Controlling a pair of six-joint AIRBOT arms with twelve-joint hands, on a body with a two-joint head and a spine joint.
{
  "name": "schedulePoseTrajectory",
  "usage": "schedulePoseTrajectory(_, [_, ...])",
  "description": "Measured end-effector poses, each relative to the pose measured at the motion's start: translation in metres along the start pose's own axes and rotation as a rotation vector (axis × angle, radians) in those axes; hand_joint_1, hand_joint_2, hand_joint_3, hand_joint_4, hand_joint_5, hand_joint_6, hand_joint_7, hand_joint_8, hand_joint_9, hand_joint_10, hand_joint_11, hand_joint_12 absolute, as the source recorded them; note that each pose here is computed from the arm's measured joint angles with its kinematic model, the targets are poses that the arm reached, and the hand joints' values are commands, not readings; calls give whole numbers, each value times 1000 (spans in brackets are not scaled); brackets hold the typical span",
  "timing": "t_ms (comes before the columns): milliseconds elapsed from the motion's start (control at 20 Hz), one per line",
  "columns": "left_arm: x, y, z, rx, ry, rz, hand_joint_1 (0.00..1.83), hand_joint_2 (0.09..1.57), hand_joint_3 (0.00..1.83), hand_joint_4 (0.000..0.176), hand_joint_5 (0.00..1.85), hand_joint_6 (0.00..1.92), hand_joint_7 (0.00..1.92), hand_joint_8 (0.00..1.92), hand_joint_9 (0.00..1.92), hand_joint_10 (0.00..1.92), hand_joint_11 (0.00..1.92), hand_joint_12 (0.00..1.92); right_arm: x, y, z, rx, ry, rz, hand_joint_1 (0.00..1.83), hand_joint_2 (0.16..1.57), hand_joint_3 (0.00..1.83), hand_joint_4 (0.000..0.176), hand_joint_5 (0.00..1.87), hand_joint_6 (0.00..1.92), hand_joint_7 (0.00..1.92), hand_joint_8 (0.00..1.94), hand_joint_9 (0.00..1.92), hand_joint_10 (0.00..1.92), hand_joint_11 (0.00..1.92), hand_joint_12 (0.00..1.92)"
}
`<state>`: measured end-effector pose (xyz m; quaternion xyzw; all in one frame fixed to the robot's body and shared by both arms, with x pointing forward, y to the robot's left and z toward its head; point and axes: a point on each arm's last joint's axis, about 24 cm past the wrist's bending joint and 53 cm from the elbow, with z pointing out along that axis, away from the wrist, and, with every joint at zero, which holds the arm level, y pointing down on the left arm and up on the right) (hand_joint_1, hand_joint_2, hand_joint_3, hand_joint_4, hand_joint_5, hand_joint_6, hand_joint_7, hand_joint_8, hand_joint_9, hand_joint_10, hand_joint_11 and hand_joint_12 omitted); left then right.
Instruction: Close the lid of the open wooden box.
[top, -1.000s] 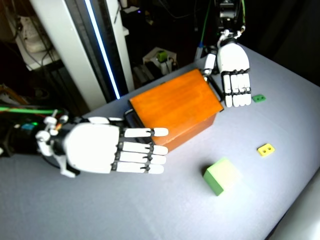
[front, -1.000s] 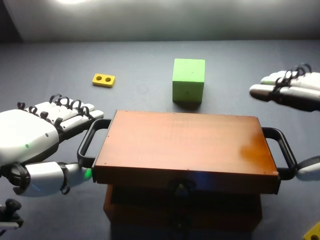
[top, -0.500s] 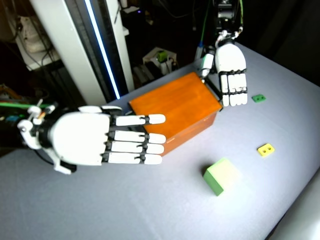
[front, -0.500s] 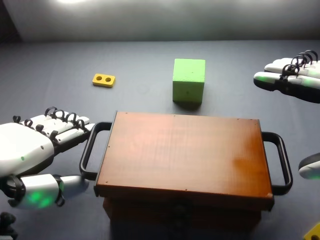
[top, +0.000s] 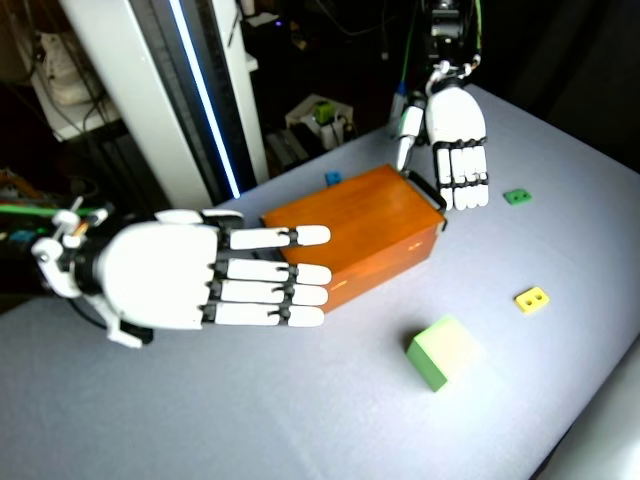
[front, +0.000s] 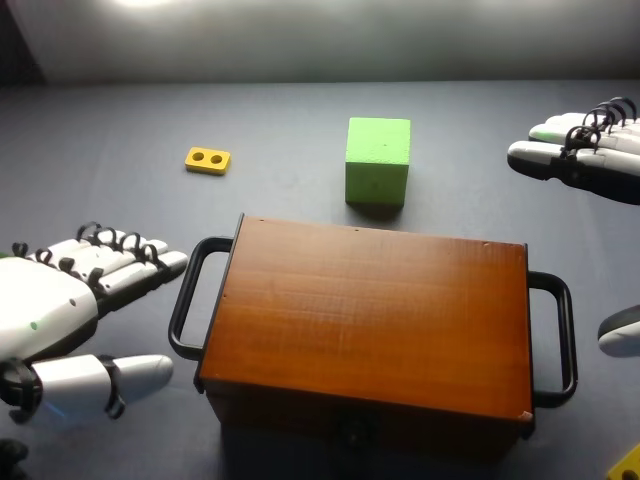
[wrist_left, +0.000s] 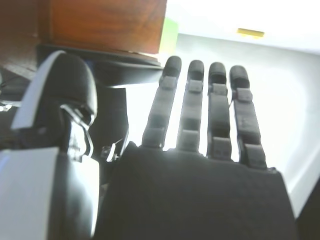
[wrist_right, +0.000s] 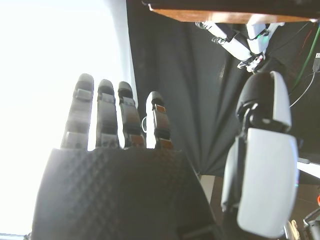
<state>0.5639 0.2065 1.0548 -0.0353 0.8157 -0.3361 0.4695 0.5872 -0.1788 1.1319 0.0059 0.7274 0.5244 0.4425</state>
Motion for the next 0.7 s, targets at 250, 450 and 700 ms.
schedulePoseTrajectory(250, [-27,-4,-12,12,-101,-18,0,1330,0,0,82,0,67,0,90,2,148,68,-5,8,0,-31,-24,5,587,881,4,176,0,0,0,0,0,0,0,0])
schedulePoseTrajectory(450, [-84,-26,-26,107,-329,-44,132,1427,16,0,64,1,42,2,25,0,18,23,-28,25,-3,-96,-128,-15,523,987,11,152,0,0,0,0,0,0,64,24])
schedulePoseTrajectory(700, [-131,-61,-44,293,-527,-94,257,1311,0,0,88,3,38,0,27,1,33,25,-53,45,-10,-193,-254,-20,486,1146,4,46,92,4,140,13,127,17,193,63])
